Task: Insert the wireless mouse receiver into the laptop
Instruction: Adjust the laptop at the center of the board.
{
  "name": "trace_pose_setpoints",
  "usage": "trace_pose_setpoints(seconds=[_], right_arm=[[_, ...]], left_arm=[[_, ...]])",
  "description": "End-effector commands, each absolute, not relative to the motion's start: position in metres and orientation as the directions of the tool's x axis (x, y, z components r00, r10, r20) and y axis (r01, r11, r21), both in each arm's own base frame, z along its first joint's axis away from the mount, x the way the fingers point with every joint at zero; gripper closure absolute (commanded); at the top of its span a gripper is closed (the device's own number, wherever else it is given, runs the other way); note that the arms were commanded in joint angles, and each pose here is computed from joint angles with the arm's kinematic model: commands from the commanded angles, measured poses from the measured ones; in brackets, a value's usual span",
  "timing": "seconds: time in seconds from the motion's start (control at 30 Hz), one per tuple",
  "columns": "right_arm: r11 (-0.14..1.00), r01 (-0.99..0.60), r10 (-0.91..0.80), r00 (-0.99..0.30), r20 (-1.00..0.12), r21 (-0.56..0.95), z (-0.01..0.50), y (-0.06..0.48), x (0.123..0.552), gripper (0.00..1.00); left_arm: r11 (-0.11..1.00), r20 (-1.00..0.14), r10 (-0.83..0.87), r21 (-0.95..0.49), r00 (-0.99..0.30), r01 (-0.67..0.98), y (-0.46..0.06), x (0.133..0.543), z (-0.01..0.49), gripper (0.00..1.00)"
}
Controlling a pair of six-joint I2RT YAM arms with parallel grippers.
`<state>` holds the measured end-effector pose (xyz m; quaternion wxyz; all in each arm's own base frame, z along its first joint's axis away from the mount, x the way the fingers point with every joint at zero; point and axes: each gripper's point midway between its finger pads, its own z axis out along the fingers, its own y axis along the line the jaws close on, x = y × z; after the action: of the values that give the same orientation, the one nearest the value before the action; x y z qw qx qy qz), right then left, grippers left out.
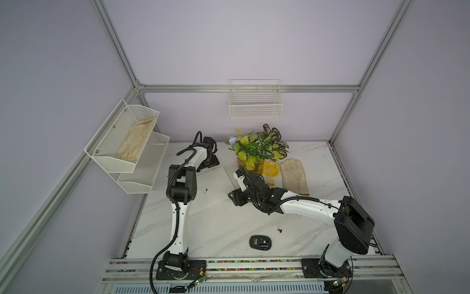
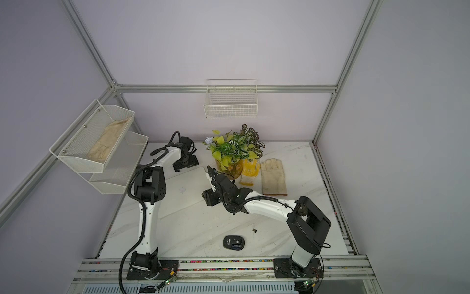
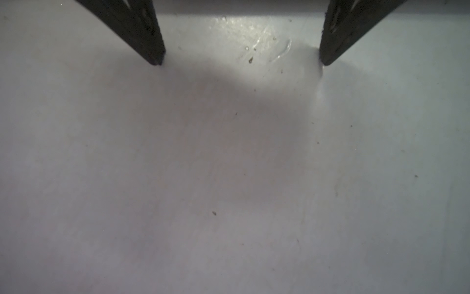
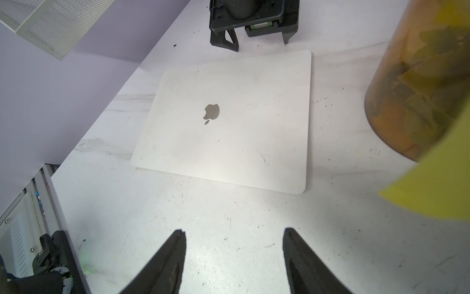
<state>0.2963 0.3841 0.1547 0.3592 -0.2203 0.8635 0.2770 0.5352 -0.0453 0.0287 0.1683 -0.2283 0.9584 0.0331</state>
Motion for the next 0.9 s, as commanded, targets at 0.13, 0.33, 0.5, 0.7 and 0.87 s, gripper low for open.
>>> trace_pose_setpoints(seconds=[0.13,0.33,0.5,0.7,0.87], right_arm=[[0.743,-0.591,-0.123,-0.582,-0.804,0.314,0.191,0.382,0.3,0.33],[0.774,-0.568,-0.09,-0.537,-0.839,0.281,0.209,0.371,0.307,0.32],[0.799,-0.538,-0.06,-0.518,-0.853,0.27,0.219,0.359,0.309,0.31],[0.84,-0.479,-0.021,-0.498,-0.867,0.254,0.227,0.338,0.312,0.29],[0.881,-0.399,0.032,-0.487,-0.873,0.255,0.232,0.315,0.315,0.28]], left_arm=[[0.945,-0.145,-0.309,0.063,-0.94,-0.32,-0.069,0.463,-0.001,0.06],[0.965,-0.103,-0.248,0.064,-0.963,-0.255,-0.093,0.425,-0.008,0.06],[0.97,-0.089,-0.232,0.046,-0.969,-0.237,-0.11,0.393,-0.008,0.06],[0.98,-0.085,-0.195,0.024,-0.977,-0.197,-0.131,0.358,-0.003,0.06],[0.984,-0.065,-0.172,0.026,-0.983,-0.174,-0.143,0.325,-0.004,0.06]])
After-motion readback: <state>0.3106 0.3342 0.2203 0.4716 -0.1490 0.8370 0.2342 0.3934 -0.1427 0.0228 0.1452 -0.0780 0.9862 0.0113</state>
